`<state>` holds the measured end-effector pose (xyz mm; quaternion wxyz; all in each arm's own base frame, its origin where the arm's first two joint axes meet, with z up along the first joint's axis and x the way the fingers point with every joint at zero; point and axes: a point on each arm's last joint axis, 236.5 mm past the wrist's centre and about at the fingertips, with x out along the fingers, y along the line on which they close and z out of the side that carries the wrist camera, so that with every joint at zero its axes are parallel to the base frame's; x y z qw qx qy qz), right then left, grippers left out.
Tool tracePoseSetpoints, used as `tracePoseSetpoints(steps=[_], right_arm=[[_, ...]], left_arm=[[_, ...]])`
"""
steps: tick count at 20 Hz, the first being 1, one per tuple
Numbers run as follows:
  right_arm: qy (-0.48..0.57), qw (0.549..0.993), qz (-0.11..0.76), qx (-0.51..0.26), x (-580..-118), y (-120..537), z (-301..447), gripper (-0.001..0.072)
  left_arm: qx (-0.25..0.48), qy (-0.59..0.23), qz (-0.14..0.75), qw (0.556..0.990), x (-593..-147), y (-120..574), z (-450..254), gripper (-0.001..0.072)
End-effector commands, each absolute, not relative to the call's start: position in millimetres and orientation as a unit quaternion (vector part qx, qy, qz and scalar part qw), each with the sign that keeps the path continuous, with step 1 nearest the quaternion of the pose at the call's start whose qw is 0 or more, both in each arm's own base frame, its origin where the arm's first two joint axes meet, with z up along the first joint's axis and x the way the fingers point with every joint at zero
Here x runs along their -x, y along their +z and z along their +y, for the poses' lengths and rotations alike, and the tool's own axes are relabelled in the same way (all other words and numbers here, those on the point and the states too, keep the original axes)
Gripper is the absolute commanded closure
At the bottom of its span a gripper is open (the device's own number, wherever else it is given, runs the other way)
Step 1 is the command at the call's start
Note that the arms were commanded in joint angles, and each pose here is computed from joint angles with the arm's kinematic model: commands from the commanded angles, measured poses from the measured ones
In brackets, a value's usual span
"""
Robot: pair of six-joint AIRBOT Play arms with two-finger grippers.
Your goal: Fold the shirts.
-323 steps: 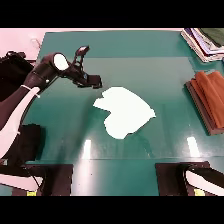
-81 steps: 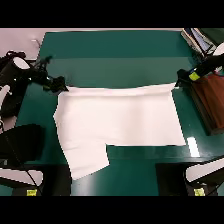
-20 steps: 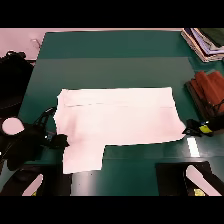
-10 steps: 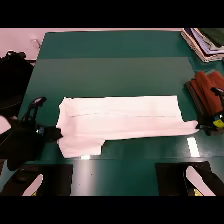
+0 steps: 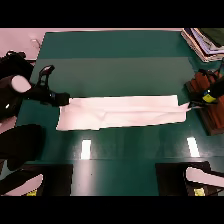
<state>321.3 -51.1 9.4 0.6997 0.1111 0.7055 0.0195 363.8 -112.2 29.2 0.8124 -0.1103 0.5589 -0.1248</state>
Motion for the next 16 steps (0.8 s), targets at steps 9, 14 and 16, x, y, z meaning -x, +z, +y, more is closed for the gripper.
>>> tracePoseSetpoints(steps=[9, 14, 16], right_arm=[[0.114, 0.721, 0.654, -0.199, -393, -12, -47, 0.0245], [0.099, 0.680, 0.655, -0.314, -347, -52, -80, 0.0179], [0.117, 0.655, 0.647, -0.373, -337, -70, -70, 0.0192]], left_arm=[[0.135, -0.122, 0.536, 0.824, -412, 31, -121, 0.0367], [0.158, -0.143, 0.535, 0.818, -409, 36, -141, 0.0678], [0.151, -0.160, 0.525, 0.822, -408, 39, -161, 0.0678]])
